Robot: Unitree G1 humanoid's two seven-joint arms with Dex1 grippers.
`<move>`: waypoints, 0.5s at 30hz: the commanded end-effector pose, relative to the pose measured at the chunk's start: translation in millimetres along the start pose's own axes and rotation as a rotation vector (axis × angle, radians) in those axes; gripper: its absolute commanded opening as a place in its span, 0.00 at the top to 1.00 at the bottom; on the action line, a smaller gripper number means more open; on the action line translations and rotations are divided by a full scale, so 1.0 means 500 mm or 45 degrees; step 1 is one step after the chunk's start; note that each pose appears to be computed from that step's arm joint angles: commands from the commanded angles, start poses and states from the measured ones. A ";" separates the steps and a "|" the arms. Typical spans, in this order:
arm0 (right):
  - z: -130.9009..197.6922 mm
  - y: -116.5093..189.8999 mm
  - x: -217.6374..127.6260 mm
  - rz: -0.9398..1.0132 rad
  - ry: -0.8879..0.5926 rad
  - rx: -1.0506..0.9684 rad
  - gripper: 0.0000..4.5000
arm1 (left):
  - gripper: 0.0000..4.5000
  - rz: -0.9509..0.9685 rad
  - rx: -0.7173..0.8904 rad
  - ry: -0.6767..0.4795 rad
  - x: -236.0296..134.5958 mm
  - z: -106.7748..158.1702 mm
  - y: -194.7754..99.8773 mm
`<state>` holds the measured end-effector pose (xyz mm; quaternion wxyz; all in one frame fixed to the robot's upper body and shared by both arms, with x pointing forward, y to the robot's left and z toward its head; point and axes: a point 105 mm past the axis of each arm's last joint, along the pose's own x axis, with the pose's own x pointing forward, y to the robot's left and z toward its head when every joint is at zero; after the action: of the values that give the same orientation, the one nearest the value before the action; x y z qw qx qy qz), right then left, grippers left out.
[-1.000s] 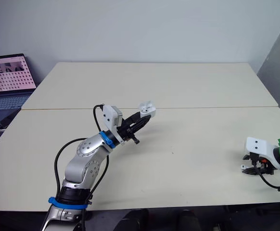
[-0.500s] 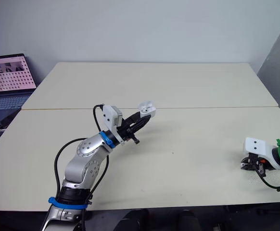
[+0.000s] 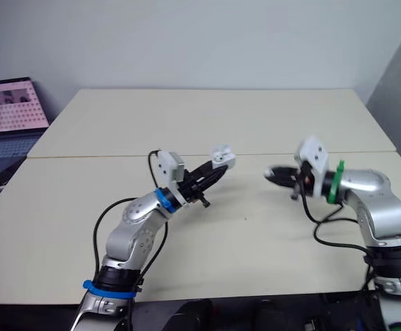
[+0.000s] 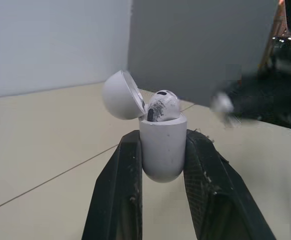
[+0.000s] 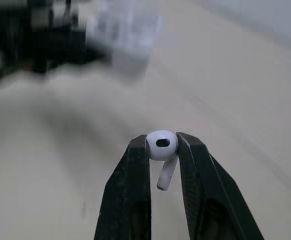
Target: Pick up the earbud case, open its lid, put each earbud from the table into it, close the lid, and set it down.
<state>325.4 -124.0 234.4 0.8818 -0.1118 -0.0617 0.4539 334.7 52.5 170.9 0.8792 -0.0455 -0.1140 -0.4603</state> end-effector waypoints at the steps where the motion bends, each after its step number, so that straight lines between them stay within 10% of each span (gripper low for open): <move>1: 0.053 0.024 0.022 -0.086 -0.198 0.055 0.91 | 0.83 -0.097 0.007 -0.062 0.017 0.029 -0.004; 15: 0.045 0.046 0.061 -0.112 -0.264 0.120 0.91 | 0.83 -0.260 0.021 -0.076 0.043 0.055 -0.005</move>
<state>325.5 -85.7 244.1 0.8983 -0.0194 -0.1164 0.4232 342.1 39.2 189.1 0.8313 -0.0408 -0.1212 -0.5409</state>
